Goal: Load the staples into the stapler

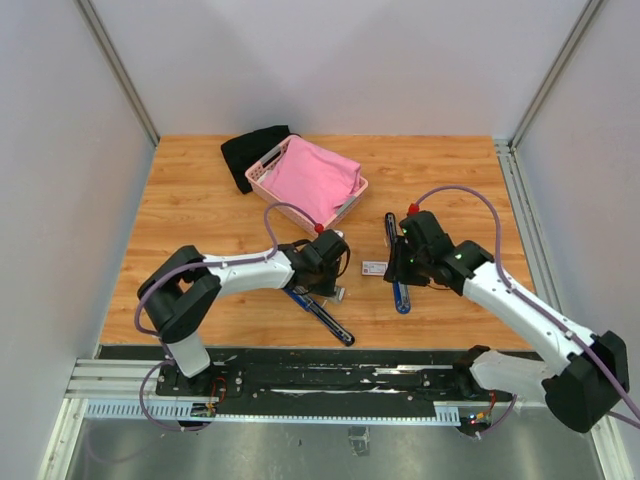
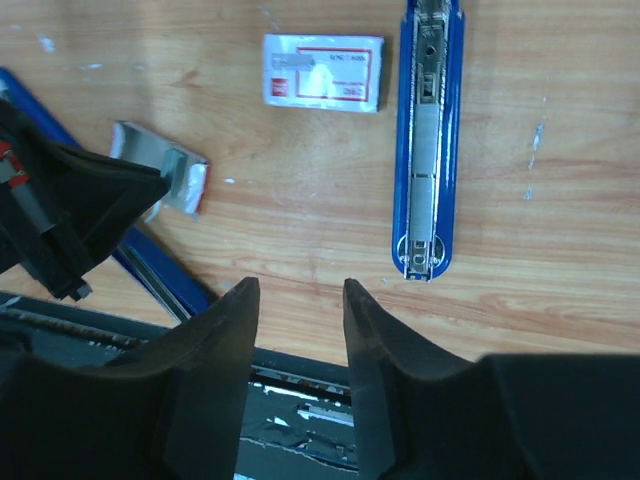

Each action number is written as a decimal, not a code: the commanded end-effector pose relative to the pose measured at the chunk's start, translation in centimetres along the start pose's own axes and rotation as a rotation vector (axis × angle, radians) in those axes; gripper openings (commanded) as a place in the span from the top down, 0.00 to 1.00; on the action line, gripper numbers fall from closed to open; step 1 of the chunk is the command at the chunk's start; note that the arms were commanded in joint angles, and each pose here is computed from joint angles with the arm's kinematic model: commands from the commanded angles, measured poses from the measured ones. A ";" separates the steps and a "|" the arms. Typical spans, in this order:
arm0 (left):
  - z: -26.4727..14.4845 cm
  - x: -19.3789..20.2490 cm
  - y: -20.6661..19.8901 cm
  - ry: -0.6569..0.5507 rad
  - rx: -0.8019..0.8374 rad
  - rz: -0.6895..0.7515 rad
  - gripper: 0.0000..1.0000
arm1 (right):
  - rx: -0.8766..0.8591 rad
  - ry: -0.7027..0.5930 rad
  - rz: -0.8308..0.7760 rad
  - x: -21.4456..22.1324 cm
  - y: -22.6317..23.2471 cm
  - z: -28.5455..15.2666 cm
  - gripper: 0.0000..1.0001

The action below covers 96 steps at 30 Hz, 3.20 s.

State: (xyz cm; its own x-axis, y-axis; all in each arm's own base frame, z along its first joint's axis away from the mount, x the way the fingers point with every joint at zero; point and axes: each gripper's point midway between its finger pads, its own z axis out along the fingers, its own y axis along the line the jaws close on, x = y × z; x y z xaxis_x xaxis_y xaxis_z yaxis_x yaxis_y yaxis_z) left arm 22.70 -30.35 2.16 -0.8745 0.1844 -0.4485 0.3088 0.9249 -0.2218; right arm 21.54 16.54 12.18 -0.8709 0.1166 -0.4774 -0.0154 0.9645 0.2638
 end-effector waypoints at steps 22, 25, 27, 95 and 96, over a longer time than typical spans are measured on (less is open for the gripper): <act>-26.8 -11.0 -7.5 -0.557 0.885 -0.126 1.00 | -1.166 -0.270 -0.093 -9.5 14.1 -18.0 0.46; -28.8 -11.1 -8.7 -0.561 0.976 -0.092 1.00 | -1.212 -0.277 -0.128 -9.5 15.2 -19.2 0.45; -29.7 -11.2 -9.2 -0.566 1.008 -0.073 1.00 | -1.252 -0.277 -0.144 -9.6 15.8 -20.0 0.45; -16.4 -8.4 9.1 -0.372 0.349 -0.617 0.28 | -0.468 -0.029 -0.537 -4.9 13.6 -3.8 0.90; -15.9 -7.9 9.4 -0.367 0.347 -0.647 0.28 | -0.430 -0.022 -0.573 -4.4 13.8 -2.8 0.90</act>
State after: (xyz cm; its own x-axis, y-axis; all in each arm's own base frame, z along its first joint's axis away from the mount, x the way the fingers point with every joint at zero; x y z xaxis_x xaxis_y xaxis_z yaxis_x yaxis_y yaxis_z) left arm 27.92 -19.71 23.56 -0.7005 -0.4946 -0.5144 0.1398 0.6118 -0.7785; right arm 23.92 30.73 28.76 -0.6764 -0.0829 -0.7318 -0.6702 0.4814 0.5649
